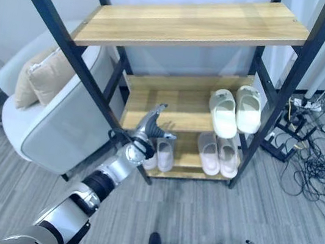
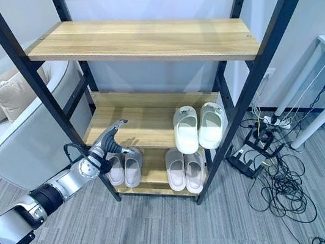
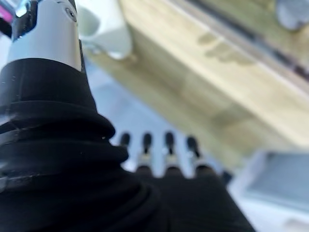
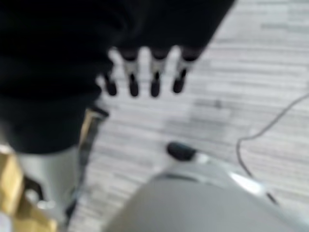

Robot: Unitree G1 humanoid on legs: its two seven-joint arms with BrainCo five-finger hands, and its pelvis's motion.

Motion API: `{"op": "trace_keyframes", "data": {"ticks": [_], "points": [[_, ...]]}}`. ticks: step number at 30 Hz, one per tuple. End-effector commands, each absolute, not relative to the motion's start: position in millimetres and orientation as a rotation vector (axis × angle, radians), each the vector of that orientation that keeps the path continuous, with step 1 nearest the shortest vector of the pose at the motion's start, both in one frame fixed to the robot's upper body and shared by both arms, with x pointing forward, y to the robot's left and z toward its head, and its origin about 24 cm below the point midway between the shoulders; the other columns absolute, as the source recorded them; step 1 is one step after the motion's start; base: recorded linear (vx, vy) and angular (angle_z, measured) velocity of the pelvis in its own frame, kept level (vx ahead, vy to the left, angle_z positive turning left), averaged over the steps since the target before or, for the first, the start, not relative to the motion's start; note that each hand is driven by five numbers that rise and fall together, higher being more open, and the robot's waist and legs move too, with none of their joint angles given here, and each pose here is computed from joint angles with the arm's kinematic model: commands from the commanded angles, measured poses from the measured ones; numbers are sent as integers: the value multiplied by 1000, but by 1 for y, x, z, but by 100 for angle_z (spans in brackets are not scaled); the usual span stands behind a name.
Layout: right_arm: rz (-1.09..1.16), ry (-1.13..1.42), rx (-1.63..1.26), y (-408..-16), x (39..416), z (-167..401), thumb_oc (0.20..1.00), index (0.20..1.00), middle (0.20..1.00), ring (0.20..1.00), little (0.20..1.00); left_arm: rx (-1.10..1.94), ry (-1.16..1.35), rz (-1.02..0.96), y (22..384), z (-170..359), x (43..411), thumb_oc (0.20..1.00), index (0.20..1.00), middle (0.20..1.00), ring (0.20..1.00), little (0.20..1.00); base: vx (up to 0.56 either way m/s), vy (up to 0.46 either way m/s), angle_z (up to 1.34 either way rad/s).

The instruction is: Arrange the slippers neatly on the shoe rack.

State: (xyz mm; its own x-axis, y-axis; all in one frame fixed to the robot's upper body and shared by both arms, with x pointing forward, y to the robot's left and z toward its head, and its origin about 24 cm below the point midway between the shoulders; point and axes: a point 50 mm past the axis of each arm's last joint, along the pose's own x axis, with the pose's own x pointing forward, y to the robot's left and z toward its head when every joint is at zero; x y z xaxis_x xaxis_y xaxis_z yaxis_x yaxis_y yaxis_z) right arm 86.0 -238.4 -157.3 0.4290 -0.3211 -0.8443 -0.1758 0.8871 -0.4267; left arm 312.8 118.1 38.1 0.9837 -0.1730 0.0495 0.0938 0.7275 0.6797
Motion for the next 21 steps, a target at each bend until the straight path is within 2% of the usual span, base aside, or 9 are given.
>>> {"op": "trace_keyframes", "data": {"ticks": [1,4,6,11,15,21], "points": [[-68,1079,-509,-226,105,-156,1000,1000,1000,1000,1000,785,-281,-115,114,79,336,1000,1000,1000,1000,1000,0,0,0],[-67,1070,-522,-226,108,-155,1000,1000,1000,1000,1000,779,-322,-158,95,84,335,1000,1000,1000,1000,1000,-45,-2,-2],[-69,1036,-555,-230,119,-151,1000,1000,1000,1000,1000,801,-386,-185,67,93,339,1000,1000,1000,1000,1000,-117,-2,1],[-70,978,-589,-232,138,-144,1000,1000,1000,1000,1000,853,-422,-182,51,96,344,1000,1000,1000,1000,1000,-72,8,0],[-78,931,-622,-236,151,-138,1000,1000,1000,1000,1000,884,-488,-141,42,110,349,1000,1000,1000,1000,1000,-70,6,-11],[-73,793,-747,-240,182,-120,1000,1000,1000,1000,1000,977,-730,50,30,160,359,1000,1000,1000,1000,1000,-43,-16,-11]]}}
